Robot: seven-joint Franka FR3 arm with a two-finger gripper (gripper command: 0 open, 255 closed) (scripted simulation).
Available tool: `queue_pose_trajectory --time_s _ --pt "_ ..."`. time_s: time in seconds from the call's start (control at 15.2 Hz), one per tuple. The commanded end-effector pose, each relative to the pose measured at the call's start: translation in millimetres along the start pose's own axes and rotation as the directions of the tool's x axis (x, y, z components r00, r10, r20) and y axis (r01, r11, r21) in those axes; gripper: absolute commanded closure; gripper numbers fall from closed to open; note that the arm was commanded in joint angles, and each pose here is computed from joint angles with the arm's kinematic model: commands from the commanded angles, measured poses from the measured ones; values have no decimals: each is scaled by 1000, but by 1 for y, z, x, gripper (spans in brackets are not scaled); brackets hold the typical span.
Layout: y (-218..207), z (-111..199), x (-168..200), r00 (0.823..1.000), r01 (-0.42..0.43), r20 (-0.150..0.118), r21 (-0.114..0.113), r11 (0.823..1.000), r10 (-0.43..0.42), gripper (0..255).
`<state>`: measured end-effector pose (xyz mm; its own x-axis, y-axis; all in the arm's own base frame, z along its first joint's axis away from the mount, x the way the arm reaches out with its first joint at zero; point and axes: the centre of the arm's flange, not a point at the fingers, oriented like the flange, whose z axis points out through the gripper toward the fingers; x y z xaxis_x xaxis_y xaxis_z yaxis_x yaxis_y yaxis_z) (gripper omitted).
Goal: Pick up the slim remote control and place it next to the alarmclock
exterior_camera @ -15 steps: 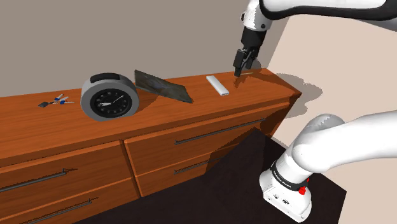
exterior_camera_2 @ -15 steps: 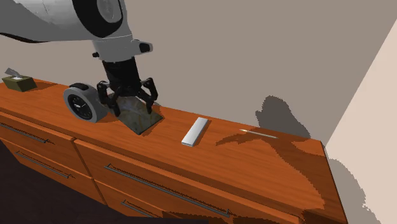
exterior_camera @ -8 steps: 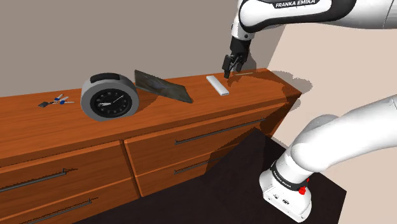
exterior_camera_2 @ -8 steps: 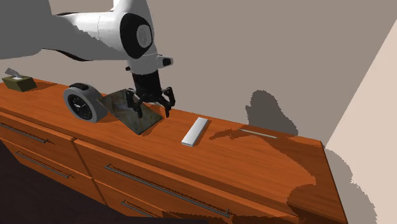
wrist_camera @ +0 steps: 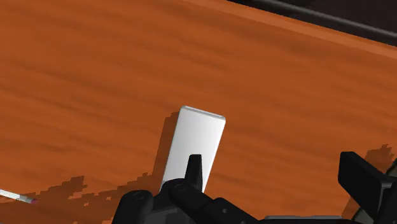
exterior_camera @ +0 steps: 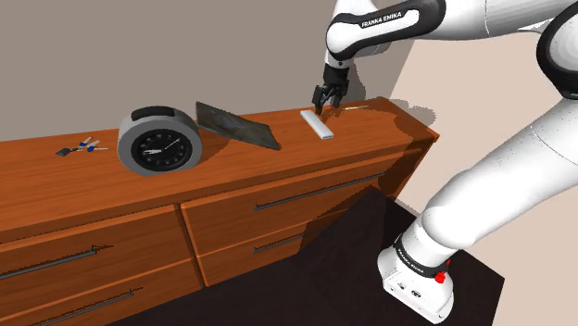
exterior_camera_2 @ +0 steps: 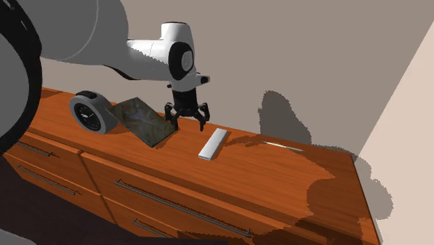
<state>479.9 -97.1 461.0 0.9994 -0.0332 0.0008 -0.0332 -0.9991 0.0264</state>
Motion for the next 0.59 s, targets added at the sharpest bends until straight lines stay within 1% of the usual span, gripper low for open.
queue_pose_trajectory --time_s 0.0,0.53 --pt "16 19 20 1000 -21 -1 1 1000 21 0" --pt "70 80 87 995 -104 -4 7 995 104 0"
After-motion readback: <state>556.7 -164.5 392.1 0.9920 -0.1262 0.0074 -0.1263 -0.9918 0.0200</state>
